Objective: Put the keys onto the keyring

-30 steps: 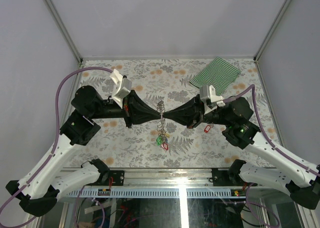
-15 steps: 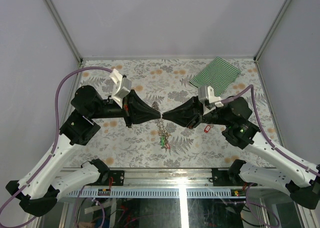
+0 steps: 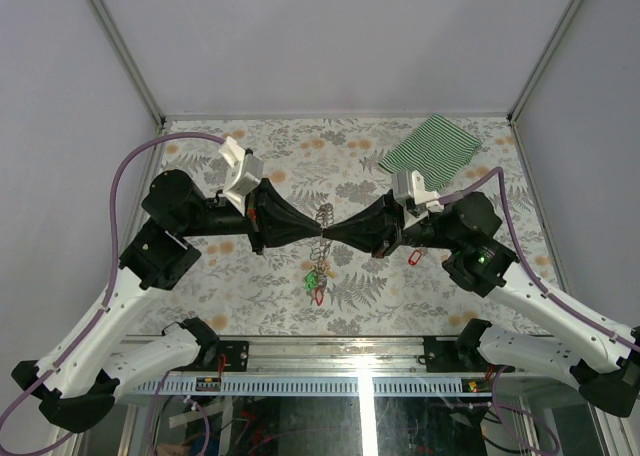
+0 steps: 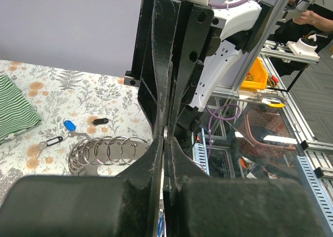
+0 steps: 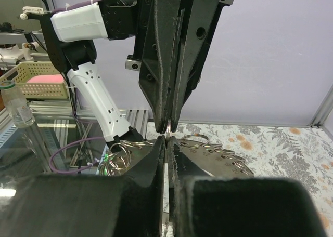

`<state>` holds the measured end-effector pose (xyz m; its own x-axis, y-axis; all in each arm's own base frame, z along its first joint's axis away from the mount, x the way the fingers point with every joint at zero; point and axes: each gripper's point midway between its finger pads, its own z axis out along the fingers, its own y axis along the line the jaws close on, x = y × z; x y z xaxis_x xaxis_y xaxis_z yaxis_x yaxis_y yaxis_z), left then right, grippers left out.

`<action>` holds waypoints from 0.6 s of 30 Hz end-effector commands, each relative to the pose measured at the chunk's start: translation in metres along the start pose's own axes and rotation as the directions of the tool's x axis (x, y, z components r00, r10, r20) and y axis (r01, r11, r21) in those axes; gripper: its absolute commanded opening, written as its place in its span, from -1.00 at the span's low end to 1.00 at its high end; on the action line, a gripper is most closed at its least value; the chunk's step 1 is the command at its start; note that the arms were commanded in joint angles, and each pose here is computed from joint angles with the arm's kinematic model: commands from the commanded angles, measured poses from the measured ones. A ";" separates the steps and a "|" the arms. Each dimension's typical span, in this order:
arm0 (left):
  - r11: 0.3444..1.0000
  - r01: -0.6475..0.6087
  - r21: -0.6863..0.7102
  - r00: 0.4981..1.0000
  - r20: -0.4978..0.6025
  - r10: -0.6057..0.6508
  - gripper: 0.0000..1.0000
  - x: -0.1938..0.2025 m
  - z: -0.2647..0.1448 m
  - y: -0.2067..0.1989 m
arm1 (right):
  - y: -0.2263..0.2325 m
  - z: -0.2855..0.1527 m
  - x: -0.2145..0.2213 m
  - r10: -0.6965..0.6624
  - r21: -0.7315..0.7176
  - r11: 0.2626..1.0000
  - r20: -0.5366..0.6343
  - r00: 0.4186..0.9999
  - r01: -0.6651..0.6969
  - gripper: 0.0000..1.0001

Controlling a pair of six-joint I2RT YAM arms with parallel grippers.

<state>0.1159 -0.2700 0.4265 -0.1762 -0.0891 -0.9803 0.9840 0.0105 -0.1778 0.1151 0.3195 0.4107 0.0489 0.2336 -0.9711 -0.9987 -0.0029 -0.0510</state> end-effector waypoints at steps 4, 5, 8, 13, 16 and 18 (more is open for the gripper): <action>0.997 -0.080 0.006 0.995 0.060 0.080 -0.96 -0.026 -0.001 -0.008 | 0.007 0.001 -0.036 -0.098 -0.021 0.995 0.128 0.987 0.102 -1.00; 0.997 -0.078 0.004 0.995 0.059 0.078 -0.92 -0.026 -0.001 -0.007 | 0.007 0.000 -0.040 -0.121 -0.011 0.992 0.159 0.980 0.124 -1.00; 0.996 -0.084 -0.015 0.994 0.064 0.085 -0.73 -0.028 -0.004 -0.008 | 0.008 -0.008 -0.049 -0.180 0.022 0.983 0.241 0.954 0.180 -1.00; 0.994 -0.099 -0.047 0.992 0.067 0.102 -0.54 -0.032 -0.012 -0.013 | 0.012 -0.013 -0.053 -0.282 0.031 0.958 0.262 0.923 0.284 -1.00; 0.992 -0.103 -0.074 0.992 0.062 0.107 -0.48 -0.032 -0.018 -0.015 | 0.015 -0.015 -0.050 -0.348 0.016 0.935 0.245 0.905 0.355 -1.00; 0.991 -0.100 -0.088 0.992 0.062 0.106 -0.46 -0.031 -0.021 -0.015 | 0.017 -0.016 -0.046 -0.390 0.017 0.917 0.242 0.888 0.398 -1.00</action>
<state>0.1106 -0.2569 0.4442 -0.1170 -0.1253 -0.9852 0.9898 0.0671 -0.1260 0.1149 0.3137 0.4062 0.2119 0.3266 -0.9211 -0.9768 0.0401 -0.2105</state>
